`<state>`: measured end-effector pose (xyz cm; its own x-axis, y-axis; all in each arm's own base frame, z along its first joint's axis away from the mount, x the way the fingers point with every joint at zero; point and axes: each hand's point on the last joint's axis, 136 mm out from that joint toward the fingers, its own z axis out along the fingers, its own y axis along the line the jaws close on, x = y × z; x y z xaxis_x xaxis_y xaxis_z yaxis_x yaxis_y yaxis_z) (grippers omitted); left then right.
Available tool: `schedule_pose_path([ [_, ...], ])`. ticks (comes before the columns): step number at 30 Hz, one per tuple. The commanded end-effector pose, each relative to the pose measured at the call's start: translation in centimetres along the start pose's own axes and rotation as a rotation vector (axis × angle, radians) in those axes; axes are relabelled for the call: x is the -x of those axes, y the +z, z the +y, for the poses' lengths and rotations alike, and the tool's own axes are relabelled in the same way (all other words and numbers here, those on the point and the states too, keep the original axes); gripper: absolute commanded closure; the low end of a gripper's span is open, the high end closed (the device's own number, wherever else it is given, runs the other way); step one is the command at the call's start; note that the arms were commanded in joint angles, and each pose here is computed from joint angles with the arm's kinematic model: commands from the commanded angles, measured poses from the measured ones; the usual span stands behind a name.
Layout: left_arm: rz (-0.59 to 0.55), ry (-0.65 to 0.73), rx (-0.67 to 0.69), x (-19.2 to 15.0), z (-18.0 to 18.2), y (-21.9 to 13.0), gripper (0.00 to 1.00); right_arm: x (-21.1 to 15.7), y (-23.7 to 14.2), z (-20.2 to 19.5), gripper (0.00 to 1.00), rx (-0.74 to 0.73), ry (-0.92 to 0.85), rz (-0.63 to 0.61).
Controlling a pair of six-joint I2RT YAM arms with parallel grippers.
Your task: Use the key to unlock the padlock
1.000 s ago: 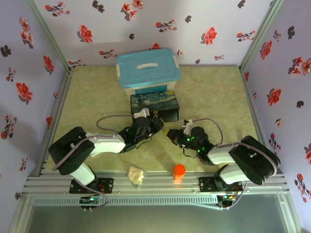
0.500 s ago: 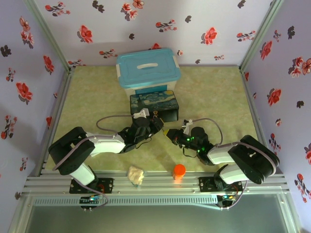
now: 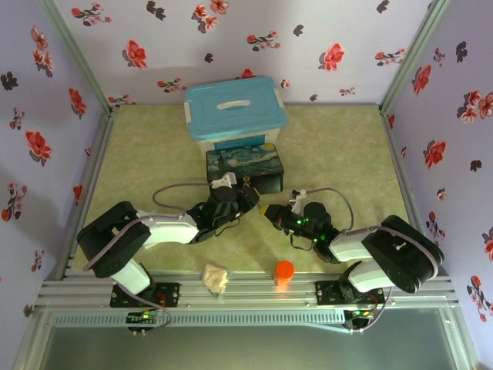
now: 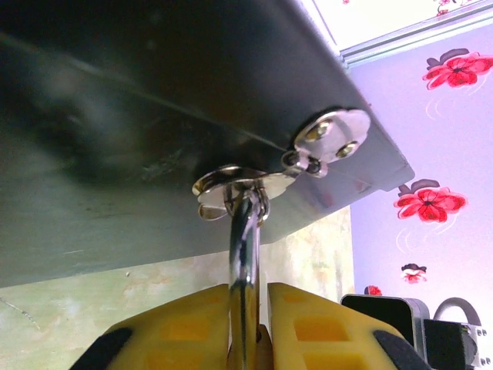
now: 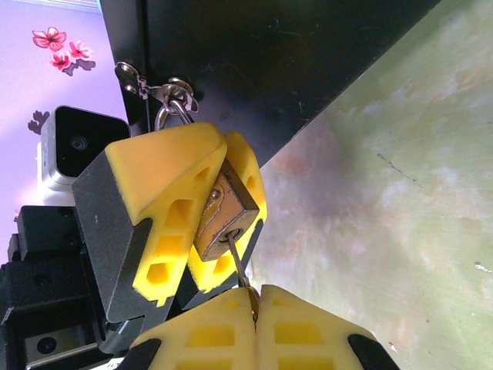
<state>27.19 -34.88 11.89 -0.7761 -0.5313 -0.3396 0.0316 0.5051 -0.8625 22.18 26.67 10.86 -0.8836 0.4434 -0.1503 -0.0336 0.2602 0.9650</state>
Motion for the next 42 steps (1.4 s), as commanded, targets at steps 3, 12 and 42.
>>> schedule_pose_path([
  [3, 0.008, 0.001, -0.100, -0.3, -2.9, -0.1, 1.00, 1.4, 0.2, 1.8, 1.00, 0.092, 0.019, -0.055],
  [12, 0.025, -0.002, -0.106, -0.9, -3.2, -0.1, 1.00, 1.9, 0.6, 2.1, 1.00, 0.137, 0.047, -0.066],
  [42, 0.147, 0.045, -0.218, -3.5, -5.3, 0.3, 1.00, 3.7, 0.0, 4.1, 1.00, 0.214, 0.072, 0.058],
])
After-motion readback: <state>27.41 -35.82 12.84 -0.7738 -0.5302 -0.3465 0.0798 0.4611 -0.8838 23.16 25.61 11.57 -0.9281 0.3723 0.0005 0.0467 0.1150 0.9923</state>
